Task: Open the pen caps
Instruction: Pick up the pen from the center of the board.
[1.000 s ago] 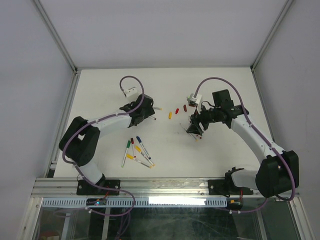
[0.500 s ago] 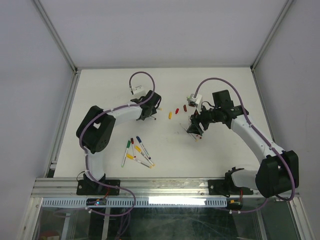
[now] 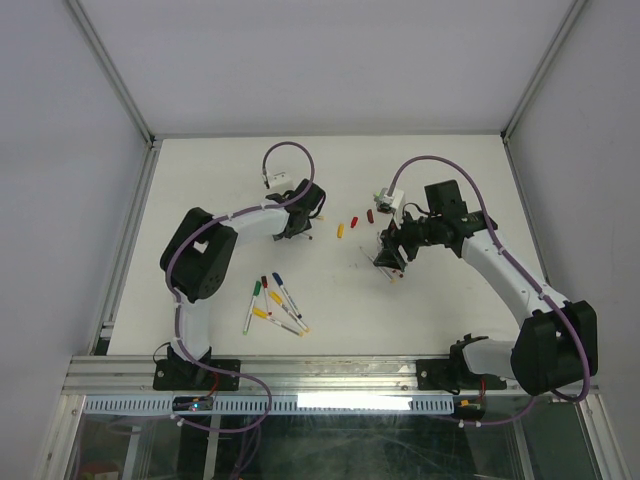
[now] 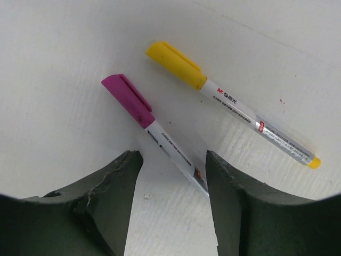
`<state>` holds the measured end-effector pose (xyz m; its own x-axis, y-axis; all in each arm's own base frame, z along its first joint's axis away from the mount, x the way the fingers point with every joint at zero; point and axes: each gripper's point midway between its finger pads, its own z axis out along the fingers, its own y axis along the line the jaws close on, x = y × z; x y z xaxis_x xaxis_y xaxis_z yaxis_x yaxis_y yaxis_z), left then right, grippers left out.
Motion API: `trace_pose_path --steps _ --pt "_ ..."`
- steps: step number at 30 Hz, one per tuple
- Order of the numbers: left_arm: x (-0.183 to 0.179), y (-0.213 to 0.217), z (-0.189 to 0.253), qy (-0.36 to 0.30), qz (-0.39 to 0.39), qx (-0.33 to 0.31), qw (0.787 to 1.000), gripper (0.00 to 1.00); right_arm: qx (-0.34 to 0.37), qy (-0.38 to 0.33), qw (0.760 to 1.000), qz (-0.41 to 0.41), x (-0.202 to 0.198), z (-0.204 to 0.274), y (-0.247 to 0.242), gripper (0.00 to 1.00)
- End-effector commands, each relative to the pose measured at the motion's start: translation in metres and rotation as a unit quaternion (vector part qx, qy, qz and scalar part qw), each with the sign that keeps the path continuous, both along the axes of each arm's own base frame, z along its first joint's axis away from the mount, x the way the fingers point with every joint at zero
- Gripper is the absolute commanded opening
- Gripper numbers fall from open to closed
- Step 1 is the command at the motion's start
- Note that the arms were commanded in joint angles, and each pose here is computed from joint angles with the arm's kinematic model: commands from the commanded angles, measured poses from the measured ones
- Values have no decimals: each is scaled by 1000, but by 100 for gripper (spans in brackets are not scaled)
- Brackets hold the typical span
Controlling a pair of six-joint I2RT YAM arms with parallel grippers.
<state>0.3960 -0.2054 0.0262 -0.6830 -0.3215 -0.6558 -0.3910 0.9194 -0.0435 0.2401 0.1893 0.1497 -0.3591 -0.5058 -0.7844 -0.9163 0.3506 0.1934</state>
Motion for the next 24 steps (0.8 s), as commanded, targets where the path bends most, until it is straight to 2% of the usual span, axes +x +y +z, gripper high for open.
trace_pose_path --steps 1,6,12,24 --pt "6 6 7 -2 12 10 1000 52 14 -38 999 -2 7 16 2 64" --pt "2 9 5 9 12 18 1000 42 14 -38 999 -2 7 15 2 64" --pt "-2 10 8 10 12 14 1000 13 17 -34 999 0 6 15 2 64" --pt "-36 15 6 32 18 -22 999 8 64 25 998 17 -4 8 19 64"
